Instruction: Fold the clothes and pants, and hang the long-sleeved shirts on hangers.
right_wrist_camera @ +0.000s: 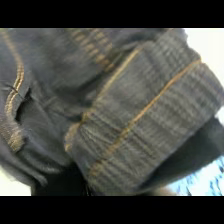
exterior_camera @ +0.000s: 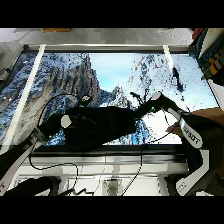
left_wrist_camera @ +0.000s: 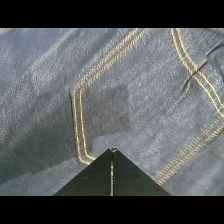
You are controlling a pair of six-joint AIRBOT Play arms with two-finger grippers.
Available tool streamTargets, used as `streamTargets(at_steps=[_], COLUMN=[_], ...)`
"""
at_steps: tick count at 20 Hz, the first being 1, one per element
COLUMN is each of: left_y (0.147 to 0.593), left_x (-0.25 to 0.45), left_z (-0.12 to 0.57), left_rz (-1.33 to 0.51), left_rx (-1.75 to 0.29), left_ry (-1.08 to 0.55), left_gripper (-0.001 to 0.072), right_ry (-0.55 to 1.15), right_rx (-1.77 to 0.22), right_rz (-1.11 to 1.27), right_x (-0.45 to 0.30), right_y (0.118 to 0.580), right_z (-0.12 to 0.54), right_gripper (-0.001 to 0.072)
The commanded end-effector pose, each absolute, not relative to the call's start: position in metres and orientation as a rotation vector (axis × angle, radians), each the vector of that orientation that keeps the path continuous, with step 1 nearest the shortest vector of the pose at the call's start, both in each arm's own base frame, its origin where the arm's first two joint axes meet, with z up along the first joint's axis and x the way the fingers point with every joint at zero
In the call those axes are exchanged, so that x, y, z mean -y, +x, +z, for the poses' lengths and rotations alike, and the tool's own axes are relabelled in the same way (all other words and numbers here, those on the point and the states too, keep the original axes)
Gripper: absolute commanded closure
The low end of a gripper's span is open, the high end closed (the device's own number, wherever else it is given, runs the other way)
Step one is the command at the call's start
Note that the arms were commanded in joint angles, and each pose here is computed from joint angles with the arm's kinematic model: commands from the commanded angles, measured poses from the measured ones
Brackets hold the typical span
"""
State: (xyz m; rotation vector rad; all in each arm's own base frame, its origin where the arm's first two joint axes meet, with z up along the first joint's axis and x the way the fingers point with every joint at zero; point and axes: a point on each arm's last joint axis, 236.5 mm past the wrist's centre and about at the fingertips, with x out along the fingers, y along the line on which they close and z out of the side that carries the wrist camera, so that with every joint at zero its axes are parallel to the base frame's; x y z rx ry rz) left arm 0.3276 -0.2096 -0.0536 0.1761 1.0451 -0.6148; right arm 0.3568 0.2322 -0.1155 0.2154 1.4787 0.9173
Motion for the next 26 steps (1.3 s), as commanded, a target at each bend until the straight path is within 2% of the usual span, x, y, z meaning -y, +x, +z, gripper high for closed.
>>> streamTargets(at_steps=[1, 4, 7, 11, 14, 16, 20, 26], left_y=[0.331, 0.343, 0.364, 0.371, 0.361, 0.354, 0.345, 0.344], left_x=[0.202, 0.203, 0.199, 0.18, 0.17, 0.167, 0.164, 0.163], left_z=[-0.06, -0.037, 0.018, 0.096, 0.14, 0.16, 0.182, 0.183], left_rz=[-0.607, -0.602, -0.579, -0.537, -0.522, -0.521, -0.52, -0.52], left_rx=[-1.044, -0.986, -0.851, -0.664, -0.554, -0.501, -0.444, -0.44], left_ry=[0.241, 0.232, 0.202, 0.166, 0.156, 0.154, 0.15, 0.149], left_gripper=[0.0698, 0.0698, 0.0697, 0.0697, 0.0697, 0.0697, 0.0697, 0.0697], right_ry=[0.199, 0.268, 0.327, 0.328, 0.297, 0.292, 0.186, 0.035], right_rx=[-1.384, -1.296, -1.192, -0.981, -0.886, -0.836, -0.761, -0.846], right_rz=[0.928, 0.912, 0.858, 0.719, 0.475, 0.329, 0.105, -0.541], right_x=[-0.276, -0.286, -0.264, -0.192, -0.111, -0.061, 0.011, 0.133], right_y=[0.364, 0.383, 0.418, 0.452, 0.445, 0.418, 0.334, 0.179], right_z=[-0.112, -0.087, -0.032, 0.081, 0.154, 0.198, 0.261, 0.28], right_gripper=[0.0683, 0.0683, 0.0684, 0.0684, 0.0684, 0.0683, 0.0683, 0.0683])
